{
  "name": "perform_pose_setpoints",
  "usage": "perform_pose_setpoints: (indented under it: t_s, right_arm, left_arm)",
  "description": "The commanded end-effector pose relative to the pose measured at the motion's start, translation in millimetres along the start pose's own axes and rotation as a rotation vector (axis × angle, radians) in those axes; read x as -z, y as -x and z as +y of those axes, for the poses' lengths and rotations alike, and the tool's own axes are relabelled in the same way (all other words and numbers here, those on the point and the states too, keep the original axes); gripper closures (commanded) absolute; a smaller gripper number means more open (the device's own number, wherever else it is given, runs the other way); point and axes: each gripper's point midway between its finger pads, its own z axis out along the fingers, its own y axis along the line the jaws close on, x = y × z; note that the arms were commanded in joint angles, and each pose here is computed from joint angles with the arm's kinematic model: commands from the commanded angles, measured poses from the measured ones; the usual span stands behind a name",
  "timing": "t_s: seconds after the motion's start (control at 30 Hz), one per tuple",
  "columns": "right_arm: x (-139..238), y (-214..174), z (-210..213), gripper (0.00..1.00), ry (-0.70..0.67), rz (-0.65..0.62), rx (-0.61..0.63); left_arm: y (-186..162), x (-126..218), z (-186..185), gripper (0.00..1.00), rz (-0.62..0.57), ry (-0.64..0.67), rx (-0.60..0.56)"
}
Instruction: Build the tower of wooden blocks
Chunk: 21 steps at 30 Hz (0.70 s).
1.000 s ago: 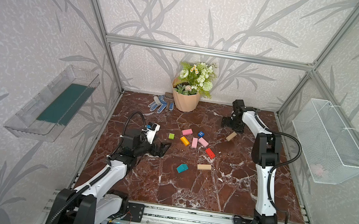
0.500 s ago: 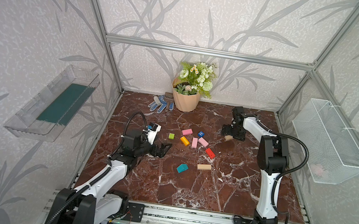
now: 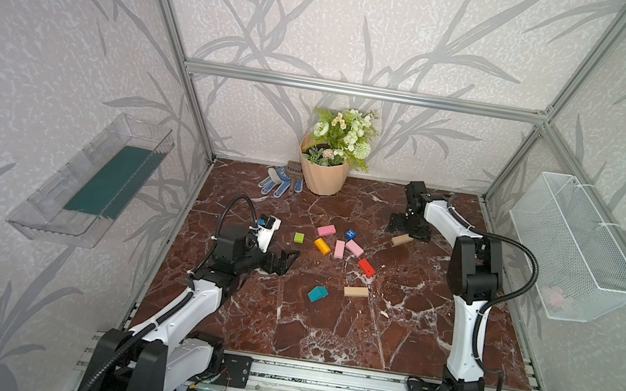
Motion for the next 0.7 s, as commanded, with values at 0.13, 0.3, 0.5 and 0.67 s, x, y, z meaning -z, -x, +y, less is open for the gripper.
perform_pose_setpoints:
  t_s: [0.13,0.3,0.5,0.67]
  right_arm:
    - [-7.1,5.7,19.5,0.01,0.091,0.021,0.049]
    - [-8.2,9.9,23.7,0.01,0.108,0.021,0.057]
    - [-13.8,10.0,24.5,0.01,0.097,0.055,0.062]
    - [-11.1,4.0,27.6,0.00,0.103,0.051,0.073]
  left_arm:
    - [10.5,-0.4,-2.6,0.01,-0.013,-0.004,-0.040]
    - [10.2,-0.5,-2.6,0.01,-0.011,-0.003,-0.040]
    - [10.1,-0.7,-2.8,0.01,-0.011,-0.003,-0.041]
    - [10.7,-0.7,-2.8,0.01,-0.012,-0.002,-0.042]
